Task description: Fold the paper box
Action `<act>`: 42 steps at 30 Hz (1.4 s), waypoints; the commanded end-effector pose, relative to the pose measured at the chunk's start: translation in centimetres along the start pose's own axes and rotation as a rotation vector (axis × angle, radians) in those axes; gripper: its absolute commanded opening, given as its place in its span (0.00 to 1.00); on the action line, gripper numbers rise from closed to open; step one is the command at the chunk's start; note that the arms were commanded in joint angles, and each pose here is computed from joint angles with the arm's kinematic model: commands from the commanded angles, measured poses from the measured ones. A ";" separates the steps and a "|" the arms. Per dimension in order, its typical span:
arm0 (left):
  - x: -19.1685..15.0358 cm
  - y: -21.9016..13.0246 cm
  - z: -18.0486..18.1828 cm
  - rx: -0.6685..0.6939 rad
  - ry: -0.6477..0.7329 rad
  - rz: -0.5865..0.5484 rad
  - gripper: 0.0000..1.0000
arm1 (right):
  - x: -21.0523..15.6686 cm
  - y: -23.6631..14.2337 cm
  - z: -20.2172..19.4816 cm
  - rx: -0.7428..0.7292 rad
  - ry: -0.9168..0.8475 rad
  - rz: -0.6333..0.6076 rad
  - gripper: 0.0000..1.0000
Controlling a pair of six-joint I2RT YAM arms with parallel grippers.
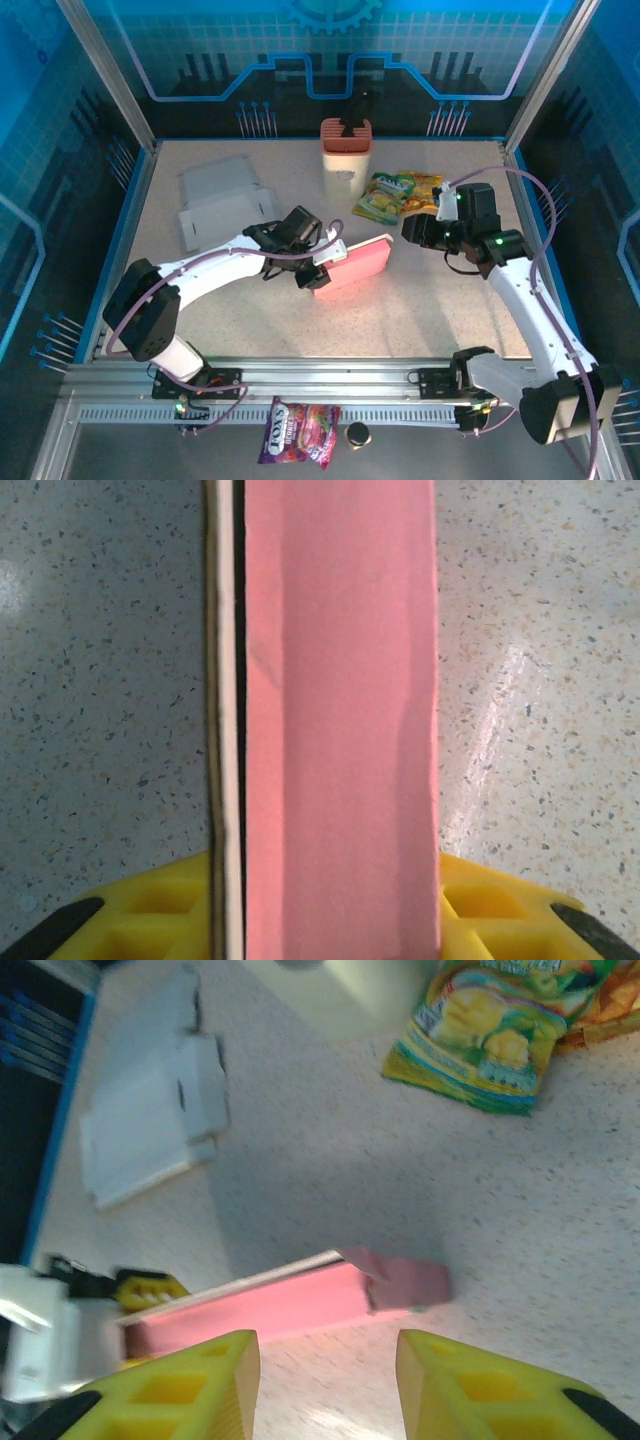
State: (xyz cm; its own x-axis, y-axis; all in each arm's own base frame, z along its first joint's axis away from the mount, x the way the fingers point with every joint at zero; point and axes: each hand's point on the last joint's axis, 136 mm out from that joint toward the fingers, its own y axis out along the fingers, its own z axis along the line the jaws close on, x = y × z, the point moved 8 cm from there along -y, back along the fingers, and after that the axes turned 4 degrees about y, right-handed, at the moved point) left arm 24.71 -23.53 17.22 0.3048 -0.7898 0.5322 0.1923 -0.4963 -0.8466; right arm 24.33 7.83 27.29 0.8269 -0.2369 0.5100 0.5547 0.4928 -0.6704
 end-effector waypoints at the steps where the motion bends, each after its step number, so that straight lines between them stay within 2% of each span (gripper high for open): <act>1: -0.9 -0.8 -1.1 -0.045 0.040 0.005 0.38 | -1.5 0.7 -0.6 0.014 -0.193 0.143 0.40; 12: -0.9 -0.7 -1.1 -0.047 0.038 0.013 0.37 | -0.6 3.9 -0.1 0.035 -0.370 0.252 0.41; 18: -0.9 -0.6 -0.9 -0.042 0.034 0.017 0.36 | 0.0 5.4 0.1 0.056 -0.392 0.304 0.40; 24: -0.8 -0.6 -0.8 -0.038 0.030 0.016 0.36 | -0.2 6.2 0.8 0.078 -0.413 0.342 0.34; 42: -0.7 -0.5 -0.6 -0.045 0.023 0.014 0.36 | -0.3 6.9 0.6 -0.017 -0.447 0.348 0.18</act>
State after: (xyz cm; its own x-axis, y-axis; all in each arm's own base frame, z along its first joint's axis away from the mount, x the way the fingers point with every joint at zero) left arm 24.00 -22.95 17.35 0.2752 -0.8025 0.5295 0.1887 -0.4949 -0.8482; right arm 27.57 11.52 22.46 0.8506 0.2958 0.4348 0.2593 0.4833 -0.8362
